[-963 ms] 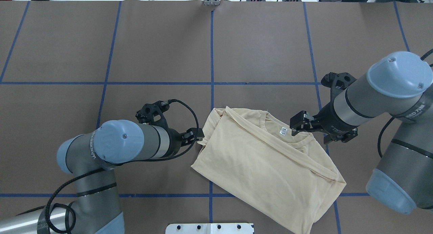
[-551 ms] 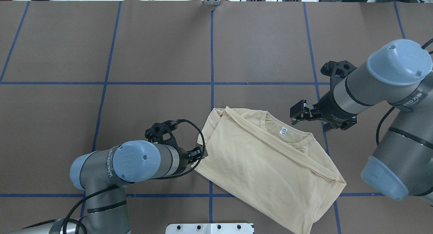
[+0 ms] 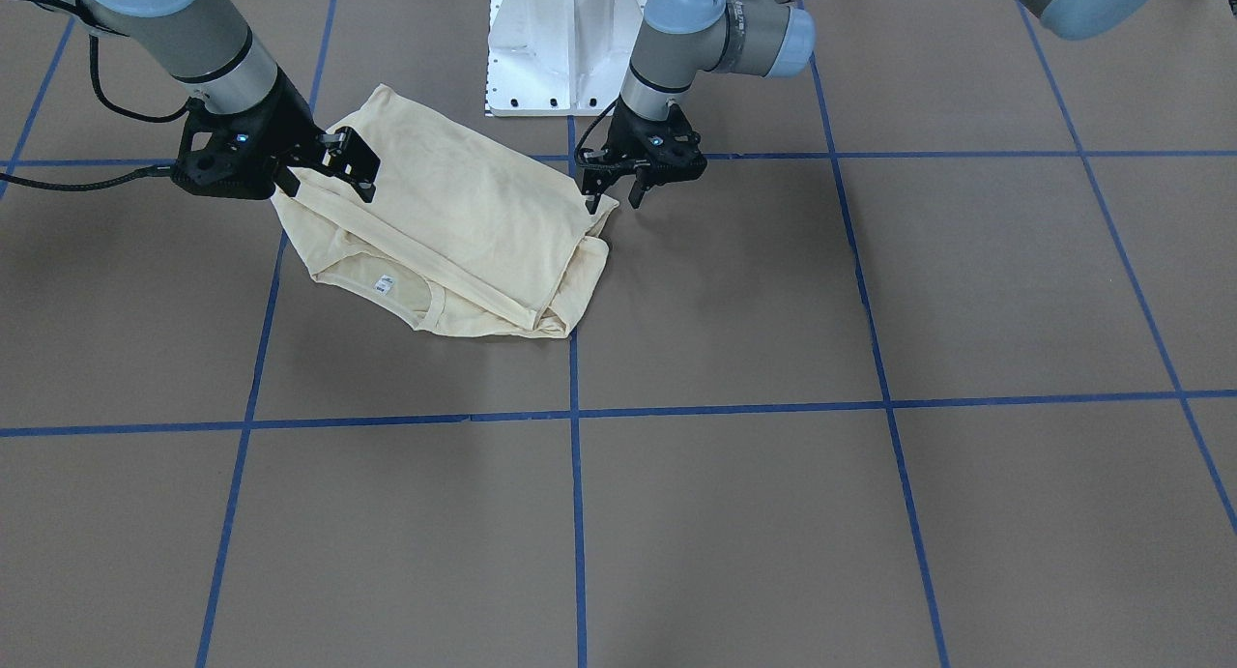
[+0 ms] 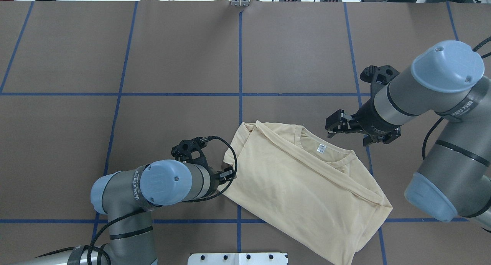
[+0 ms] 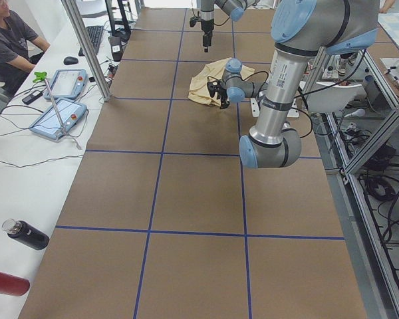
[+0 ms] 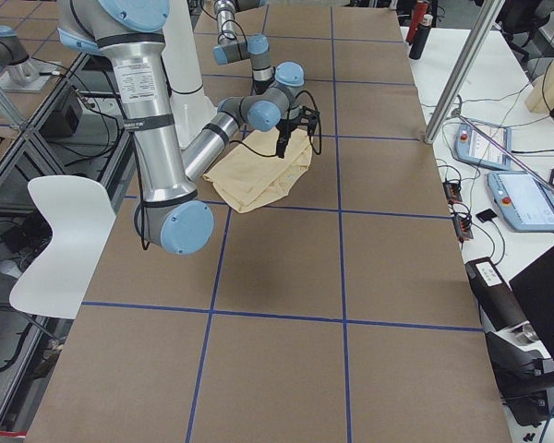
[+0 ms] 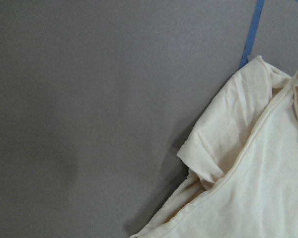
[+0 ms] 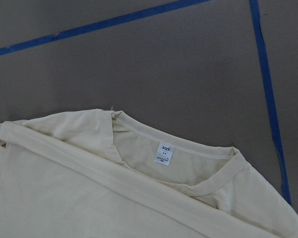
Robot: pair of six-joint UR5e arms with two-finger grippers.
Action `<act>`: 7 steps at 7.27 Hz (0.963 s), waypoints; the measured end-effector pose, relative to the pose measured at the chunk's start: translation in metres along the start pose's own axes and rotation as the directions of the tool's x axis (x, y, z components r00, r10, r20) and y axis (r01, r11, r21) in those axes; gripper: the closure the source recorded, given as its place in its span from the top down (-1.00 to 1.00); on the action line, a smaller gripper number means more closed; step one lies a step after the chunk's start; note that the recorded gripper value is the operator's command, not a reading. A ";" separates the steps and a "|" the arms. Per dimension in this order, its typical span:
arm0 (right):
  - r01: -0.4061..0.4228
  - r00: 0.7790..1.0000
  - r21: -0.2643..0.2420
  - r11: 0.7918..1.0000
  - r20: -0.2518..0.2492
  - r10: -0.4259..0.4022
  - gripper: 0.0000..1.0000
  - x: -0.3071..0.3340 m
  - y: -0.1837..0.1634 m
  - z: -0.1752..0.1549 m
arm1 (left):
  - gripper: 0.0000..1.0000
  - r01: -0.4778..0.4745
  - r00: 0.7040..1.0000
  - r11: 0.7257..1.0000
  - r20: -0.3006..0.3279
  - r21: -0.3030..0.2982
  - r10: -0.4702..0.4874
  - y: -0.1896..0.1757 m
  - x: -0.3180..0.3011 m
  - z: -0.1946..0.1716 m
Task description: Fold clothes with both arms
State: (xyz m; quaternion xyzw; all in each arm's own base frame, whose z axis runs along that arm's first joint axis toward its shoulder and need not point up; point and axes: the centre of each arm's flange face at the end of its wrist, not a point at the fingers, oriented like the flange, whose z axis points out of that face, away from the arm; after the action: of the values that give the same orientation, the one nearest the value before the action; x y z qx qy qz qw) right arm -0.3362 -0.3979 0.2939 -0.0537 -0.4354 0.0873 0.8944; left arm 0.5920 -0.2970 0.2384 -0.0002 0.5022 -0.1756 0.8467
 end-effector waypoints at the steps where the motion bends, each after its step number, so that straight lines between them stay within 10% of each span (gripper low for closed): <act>1: -0.001 1.000 0.000 1.000 0.000 0.001 1.00 0.000 0.000 0.000 | 0.27 -0.001 1.000 1.000 0.000 0.000 0.001 0.001 0.003 0.002; 7: -0.007 1.000 -0.003 1.000 -0.008 0.007 1.00 0.002 -0.003 0.004 | 0.27 -0.001 1.000 1.000 0.016 0.001 0.001 0.000 0.002 0.006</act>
State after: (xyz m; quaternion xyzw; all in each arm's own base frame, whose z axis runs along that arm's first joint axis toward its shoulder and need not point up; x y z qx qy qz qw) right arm -0.3378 -0.4002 0.2979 -0.0570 -0.4320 0.0894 0.8956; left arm 0.5979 -0.2984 0.2394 -0.0006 0.4955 -0.1754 0.8507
